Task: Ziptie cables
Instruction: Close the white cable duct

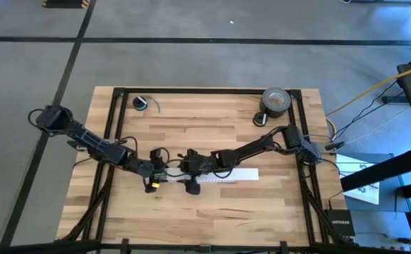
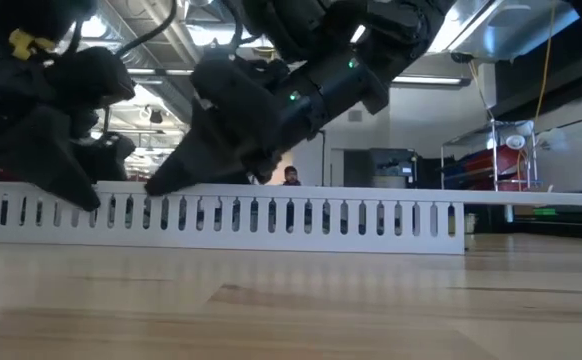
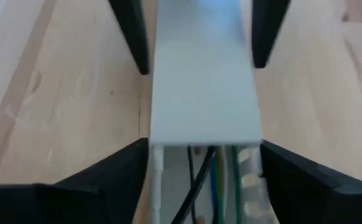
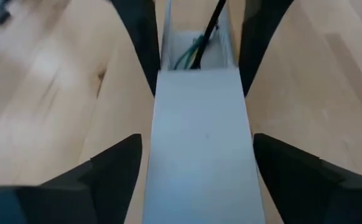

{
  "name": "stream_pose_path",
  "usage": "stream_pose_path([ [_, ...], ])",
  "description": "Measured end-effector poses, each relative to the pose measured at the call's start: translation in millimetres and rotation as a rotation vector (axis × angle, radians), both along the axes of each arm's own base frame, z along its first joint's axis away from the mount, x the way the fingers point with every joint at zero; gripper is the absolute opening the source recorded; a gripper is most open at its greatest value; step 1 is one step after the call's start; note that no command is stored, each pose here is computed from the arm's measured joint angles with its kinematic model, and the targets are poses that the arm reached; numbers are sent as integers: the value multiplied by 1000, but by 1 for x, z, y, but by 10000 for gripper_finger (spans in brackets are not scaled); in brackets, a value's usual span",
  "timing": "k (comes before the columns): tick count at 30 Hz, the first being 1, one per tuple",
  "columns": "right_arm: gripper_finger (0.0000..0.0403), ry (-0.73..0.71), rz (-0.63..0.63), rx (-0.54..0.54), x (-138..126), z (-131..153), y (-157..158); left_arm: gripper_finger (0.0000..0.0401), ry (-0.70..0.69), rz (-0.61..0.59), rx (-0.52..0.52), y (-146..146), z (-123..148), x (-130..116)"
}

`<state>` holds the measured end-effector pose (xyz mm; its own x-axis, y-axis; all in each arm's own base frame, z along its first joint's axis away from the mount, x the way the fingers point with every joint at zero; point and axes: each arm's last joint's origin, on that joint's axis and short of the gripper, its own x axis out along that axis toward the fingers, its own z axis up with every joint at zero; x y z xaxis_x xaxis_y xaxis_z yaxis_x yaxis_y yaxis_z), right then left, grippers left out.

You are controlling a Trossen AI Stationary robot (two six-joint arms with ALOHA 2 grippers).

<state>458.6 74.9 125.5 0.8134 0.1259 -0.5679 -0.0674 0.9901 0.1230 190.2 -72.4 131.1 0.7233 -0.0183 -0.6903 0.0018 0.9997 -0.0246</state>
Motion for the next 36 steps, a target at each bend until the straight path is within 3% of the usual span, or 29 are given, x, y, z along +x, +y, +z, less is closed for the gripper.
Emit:
stream_pose_path([
  [9, 309, 153, 7, -52, -25, 44, -10, 290, 176, -10, 54, -2, 39, 0],
  [15, 310, 156, 38, -58, -31, 56, -10, 290, 153, 21, 79, -6, 53, -21],
  [24, 310, 97, 5, -34, -33, 44, -10, 290, 6, 22, 22, -13, 22, -42],
  [27, 310, 82, -3, -35, -36, 39, -11, 290, -34, 37, 53, -10, 13, -43],
  [36, 310, 96, -12, -21, -33, 20, -10, 285, -36, 49, 33, -8, 3, -43],
])
